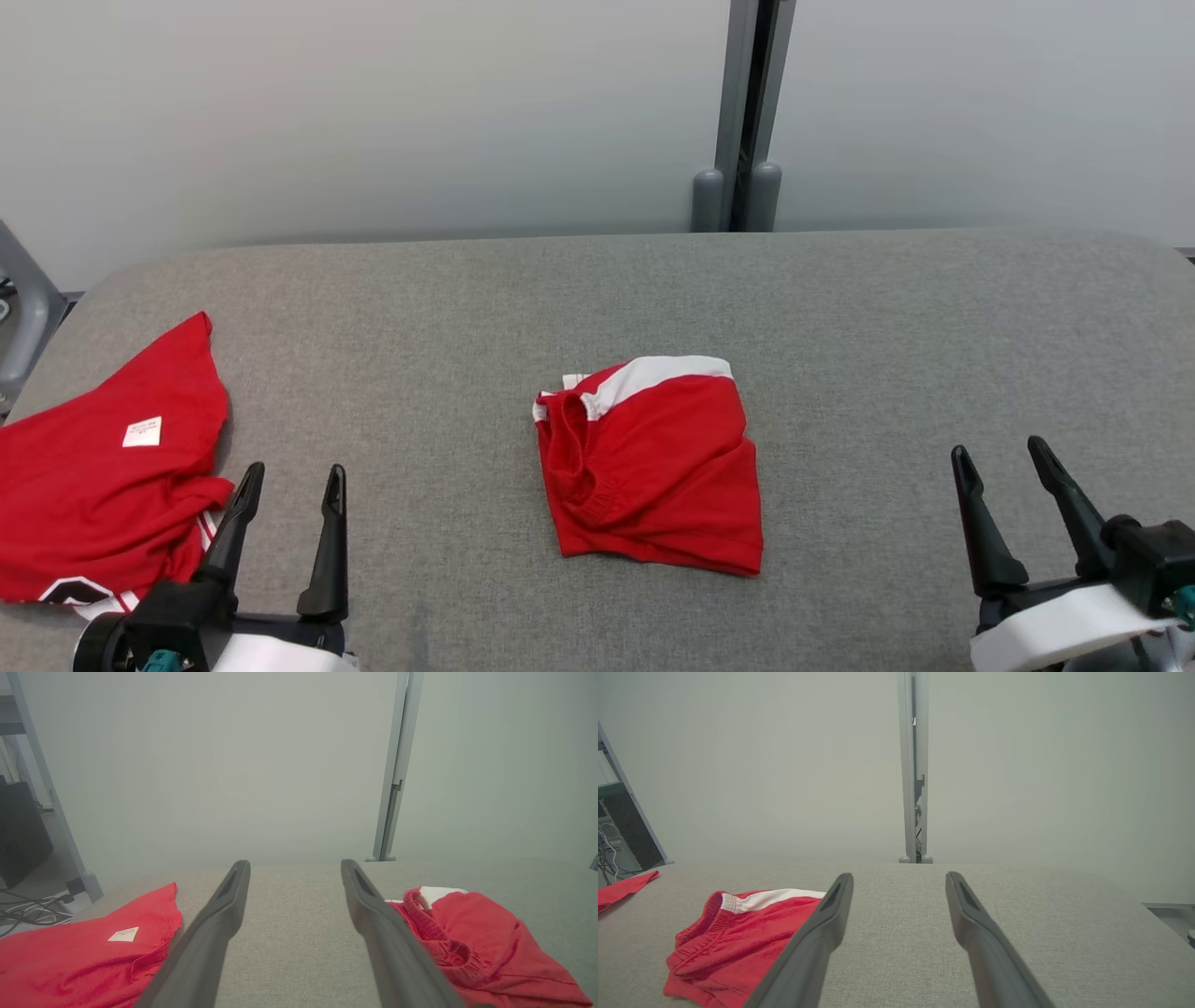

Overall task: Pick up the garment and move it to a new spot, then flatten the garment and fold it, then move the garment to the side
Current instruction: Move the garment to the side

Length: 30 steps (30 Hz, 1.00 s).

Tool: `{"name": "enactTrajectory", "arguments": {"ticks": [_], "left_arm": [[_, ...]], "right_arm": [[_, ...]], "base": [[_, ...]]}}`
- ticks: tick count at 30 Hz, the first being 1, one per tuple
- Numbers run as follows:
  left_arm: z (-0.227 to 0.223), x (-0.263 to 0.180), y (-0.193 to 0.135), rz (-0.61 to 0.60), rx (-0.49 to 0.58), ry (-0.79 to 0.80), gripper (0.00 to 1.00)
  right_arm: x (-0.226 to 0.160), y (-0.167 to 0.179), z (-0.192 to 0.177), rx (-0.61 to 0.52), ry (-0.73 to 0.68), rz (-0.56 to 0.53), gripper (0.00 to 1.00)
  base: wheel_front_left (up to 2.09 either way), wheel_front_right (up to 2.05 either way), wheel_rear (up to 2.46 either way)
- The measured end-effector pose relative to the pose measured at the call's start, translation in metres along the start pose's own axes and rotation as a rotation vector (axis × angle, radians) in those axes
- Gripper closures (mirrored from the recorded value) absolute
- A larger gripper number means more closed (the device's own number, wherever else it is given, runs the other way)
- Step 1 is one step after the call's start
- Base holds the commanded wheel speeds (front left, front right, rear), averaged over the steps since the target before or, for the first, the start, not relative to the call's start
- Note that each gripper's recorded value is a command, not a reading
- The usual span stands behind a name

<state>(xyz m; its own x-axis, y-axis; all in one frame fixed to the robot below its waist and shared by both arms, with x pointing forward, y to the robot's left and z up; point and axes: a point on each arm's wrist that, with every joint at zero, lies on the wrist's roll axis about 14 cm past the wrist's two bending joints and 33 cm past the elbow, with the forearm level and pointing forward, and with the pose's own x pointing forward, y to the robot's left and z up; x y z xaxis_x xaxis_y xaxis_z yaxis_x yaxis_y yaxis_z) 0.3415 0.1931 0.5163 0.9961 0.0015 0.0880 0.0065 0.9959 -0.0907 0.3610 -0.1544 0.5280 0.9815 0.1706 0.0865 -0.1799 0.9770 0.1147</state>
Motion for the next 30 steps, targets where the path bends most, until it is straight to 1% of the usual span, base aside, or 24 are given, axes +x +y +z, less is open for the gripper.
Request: {"name": "enactTrajectory", "arguments": {"ticks": [1, 2, 4, 10, 15, 17, 19, 22, 24, 25, 29, 30], "left_arm": [[0.001, 0.002, -0.001, -0.001, 0.0, -0.005, 0.0], [0.003, 0.005, -0.003, -0.007, 0.0, -0.011, 0.0], [0.005, 0.011, -0.005, -0.015, 0.0, -0.018, 0.0], [0.001, 0.031, -0.004, -0.009, -0.011, -0.016, 0.0], [-0.013, 0.044, 0.0, 0.006, -0.017, 0.016, 0.0], [-0.02, 0.048, 0.003, 0.017, -0.02, 0.034, 0.0], [-0.026, 0.052, 0.006, 0.027, -0.022, 0.046, 0.0], [-0.034, 0.056, 0.01, 0.039, -0.019, 0.065, 0.0], [-0.04, 0.059, 0.012, 0.042, -0.019, 0.076, 0.0], [-0.041, 0.061, 0.012, 0.04, -0.016, 0.078, 0.0], [-0.047, 0.066, 0.013, 0.04, -0.014, 0.087, 0.0], [-0.048, 0.067, 0.013, 0.038, -0.012, 0.09, 0.0]], "right_arm": [[0.003, 0.0, -0.002, -0.008, 0.016, 0.009, 0.0], [0.012, -0.002, -0.006, -0.043, 0.046, 0.027, 0.0], [0.023, -0.002, -0.014, -0.051, 0.085, 0.045, 0.0], [0.058, 0.013, -0.055, -0.015, 0.244, 0.135, 0.0], [0.078, 0.039, -0.103, 0.023, 0.424, 0.249, 0.0], [0.081, 0.049, -0.122, 0.022, 0.5, 0.297, 0.0], [0.084, 0.061, -0.135, 0.04, 0.543, 0.345, 0.0], [0.081, 0.078, -0.157, 0.053, 0.643, 0.418, 0.0], [0.079, 0.087, -0.166, 0.071, 0.695, 0.459, 0.0], [0.081, 0.089, -0.169, 0.061, 0.708, 0.478, 0.0], [0.082, 0.093, -0.176, 0.082, 0.761, 0.514, 0.0], [0.082, 0.092, -0.177, 0.084, 0.769, 0.516, 0.25]], "base": [[0.0, 0.0, 0.0], [0.0, 0.0, 0.0], [0.0, 0.0, 0.0], [0.0, 0.0, 0.0], [0.0, 0.0, 0.0], [0.0, 0.0, 0.0], [0.0, 0.0, 0.0], [0.0, 0.0, 0.0], [0.0, 0.0, 0.0], [0.0, 0.0, 0.0], [0.0, 0.0, 0.0], [0.0, 0.0, 0.0]]}}
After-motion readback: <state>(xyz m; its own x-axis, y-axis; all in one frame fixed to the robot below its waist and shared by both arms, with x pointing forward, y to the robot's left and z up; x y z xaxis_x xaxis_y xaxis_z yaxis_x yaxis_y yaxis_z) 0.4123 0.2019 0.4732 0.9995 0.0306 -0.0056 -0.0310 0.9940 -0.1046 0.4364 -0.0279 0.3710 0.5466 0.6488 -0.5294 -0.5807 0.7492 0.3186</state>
